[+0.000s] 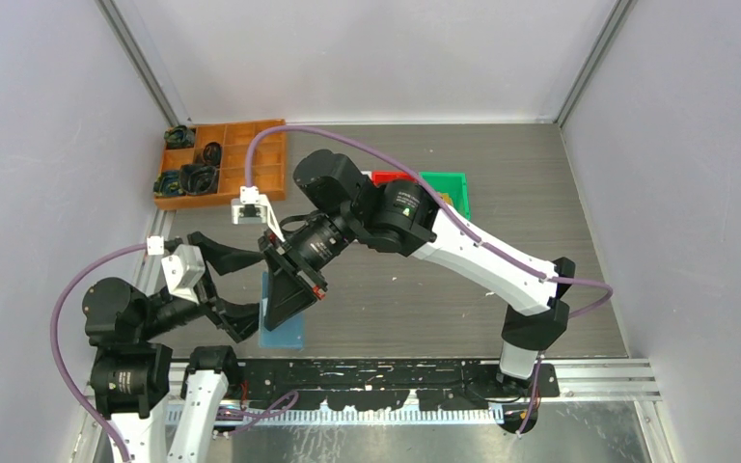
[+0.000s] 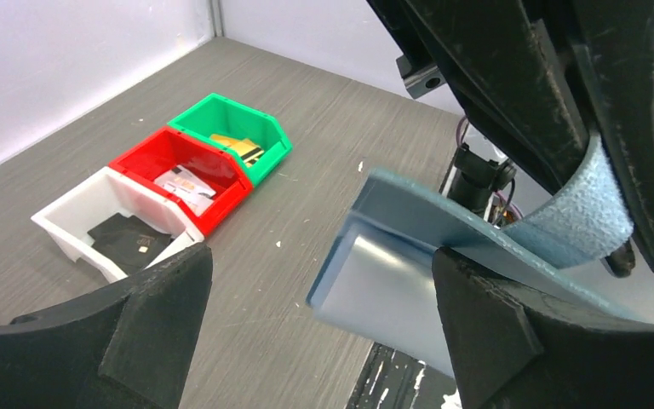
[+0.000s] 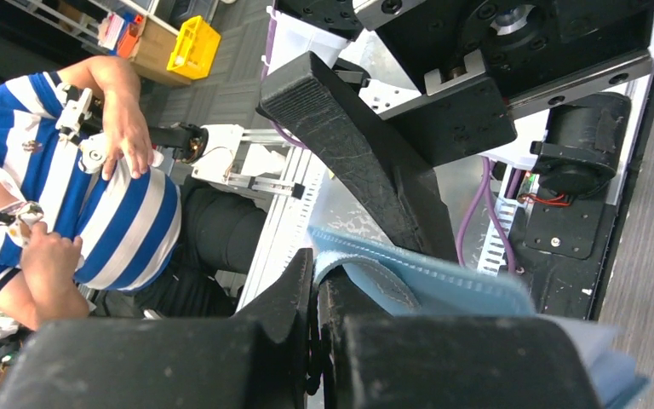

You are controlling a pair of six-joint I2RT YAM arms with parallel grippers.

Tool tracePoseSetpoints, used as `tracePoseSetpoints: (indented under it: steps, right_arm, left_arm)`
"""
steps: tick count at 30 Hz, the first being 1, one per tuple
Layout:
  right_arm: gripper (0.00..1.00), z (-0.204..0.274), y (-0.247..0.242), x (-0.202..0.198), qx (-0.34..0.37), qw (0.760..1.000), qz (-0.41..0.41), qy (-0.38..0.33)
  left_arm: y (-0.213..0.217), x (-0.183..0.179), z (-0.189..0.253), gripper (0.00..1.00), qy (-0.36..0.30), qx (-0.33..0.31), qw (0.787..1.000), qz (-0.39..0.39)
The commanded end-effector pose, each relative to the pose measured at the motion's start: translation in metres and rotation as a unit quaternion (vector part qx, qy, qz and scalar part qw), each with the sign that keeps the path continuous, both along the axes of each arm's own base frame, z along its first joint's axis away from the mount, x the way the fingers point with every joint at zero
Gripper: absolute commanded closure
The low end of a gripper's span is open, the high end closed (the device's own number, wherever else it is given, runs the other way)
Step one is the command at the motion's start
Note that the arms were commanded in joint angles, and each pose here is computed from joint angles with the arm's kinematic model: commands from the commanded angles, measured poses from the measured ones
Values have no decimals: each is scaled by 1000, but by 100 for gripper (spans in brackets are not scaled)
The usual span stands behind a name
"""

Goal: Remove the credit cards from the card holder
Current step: Open the card holder at the center of the board.

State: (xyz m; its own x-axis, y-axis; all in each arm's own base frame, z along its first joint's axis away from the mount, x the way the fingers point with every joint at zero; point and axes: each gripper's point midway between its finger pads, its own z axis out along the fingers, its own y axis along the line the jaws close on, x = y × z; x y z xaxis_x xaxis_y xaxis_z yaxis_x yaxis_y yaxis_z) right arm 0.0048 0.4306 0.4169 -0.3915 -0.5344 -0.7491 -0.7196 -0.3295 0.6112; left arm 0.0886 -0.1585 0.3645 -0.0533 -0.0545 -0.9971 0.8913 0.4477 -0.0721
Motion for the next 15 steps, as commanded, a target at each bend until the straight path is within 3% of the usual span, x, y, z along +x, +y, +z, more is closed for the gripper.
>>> tracePoseSetpoints:
  steps: [1, 6, 15]
  right_arm:
    - [99, 29, -11, -13, 49, 998, 27, 1]
    - [99, 27, -16, -7, 47, 999, 19, -10]
    - [99, 38, -23, 10, 58, 998, -2, -14]
  left_arm:
    - [-2, -6, 17, 0, -25, -1, 1000, -9]
    - [-14, -48, 22, 2, 24, -10, 993, -114]
    - [-17, -69, 14, 3, 0, 6, 993, -117]
